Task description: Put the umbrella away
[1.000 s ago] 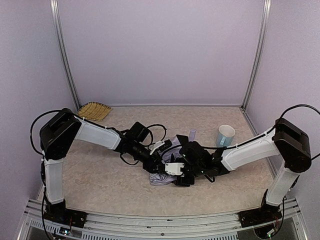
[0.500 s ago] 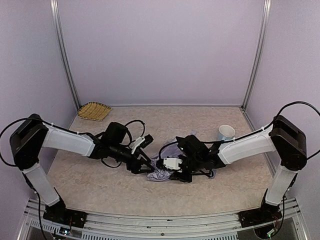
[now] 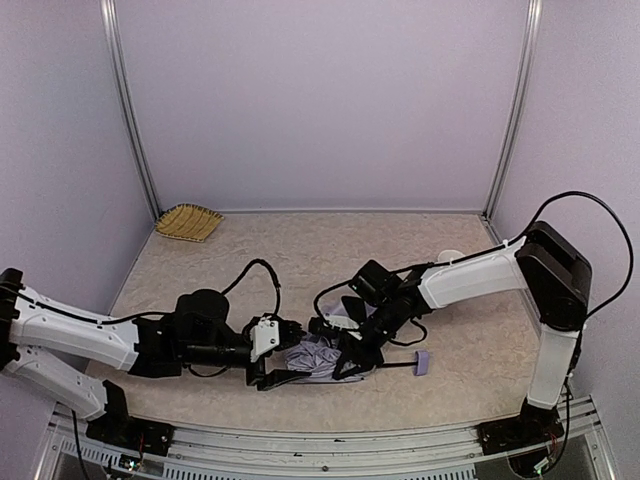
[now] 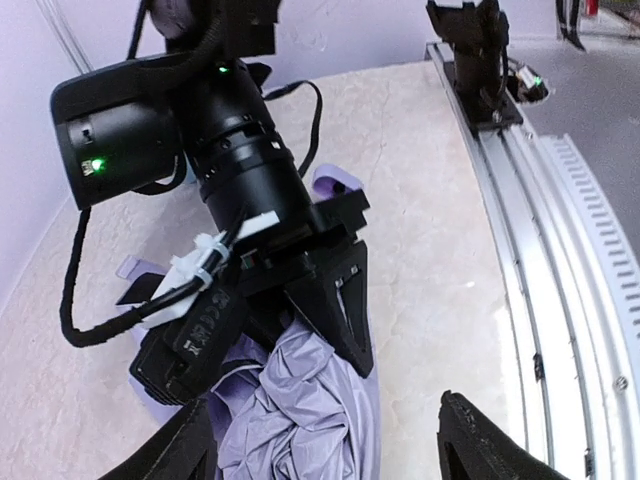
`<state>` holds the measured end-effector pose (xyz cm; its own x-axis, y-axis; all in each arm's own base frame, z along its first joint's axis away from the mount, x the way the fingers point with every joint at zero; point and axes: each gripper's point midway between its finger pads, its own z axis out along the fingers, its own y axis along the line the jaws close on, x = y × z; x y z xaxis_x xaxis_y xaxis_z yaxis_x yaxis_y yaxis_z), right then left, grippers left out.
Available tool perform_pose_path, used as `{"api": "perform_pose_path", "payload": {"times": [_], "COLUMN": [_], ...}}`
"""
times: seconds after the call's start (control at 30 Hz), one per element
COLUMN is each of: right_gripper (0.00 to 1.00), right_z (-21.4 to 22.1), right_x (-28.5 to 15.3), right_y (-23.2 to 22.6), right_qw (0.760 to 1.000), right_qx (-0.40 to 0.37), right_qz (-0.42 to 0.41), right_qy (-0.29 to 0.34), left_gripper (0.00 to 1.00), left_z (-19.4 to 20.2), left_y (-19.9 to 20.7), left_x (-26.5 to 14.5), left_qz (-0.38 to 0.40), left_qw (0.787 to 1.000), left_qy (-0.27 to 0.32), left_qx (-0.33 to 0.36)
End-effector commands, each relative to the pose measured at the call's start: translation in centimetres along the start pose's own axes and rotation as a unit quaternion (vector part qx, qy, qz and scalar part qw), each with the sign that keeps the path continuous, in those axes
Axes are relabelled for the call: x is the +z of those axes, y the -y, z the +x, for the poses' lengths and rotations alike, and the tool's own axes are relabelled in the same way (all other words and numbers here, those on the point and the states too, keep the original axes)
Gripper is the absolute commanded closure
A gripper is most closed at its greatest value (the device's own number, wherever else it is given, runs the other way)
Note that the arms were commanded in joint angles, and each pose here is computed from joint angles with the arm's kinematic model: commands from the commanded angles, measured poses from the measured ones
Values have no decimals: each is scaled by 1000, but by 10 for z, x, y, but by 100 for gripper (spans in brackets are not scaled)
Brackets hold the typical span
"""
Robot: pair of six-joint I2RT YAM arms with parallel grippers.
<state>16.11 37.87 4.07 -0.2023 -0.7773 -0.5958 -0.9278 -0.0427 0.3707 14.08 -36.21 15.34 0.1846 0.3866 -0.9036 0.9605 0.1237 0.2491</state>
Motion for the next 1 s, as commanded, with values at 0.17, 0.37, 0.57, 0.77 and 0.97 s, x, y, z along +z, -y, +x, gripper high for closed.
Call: {"api": "perform_pose_path", "payload": {"times": [0.17,0.37,0.57,0.77,0.97], "right_gripper": [83,82,72,46,36], "right_z": [75,71,45,-26,-31], "right_x": [26,29,19,-42,-104], "right_y": [-7,2,25,52,46], "right_qw": [976,977,986,987,954], "right_qx": [149,139,130,131,203], "right_qz": [-98,-115,-63,78,197], "right_qy": [-123,-113,-77,41,102], "left_gripper": [23,23,48,74,86], "left_z": [69,115,152,166,177], "left_y": [-8,-30,-16,-5,-5], "left_x": [39,57,72,66,72], "left_qz": [-29,-75,-17,1,11], "left_qw": [980,958,944,939,930], "left_qy": [-169,-253,-320,-341,-368], "left_qx": [100,112,74,39,12]}}
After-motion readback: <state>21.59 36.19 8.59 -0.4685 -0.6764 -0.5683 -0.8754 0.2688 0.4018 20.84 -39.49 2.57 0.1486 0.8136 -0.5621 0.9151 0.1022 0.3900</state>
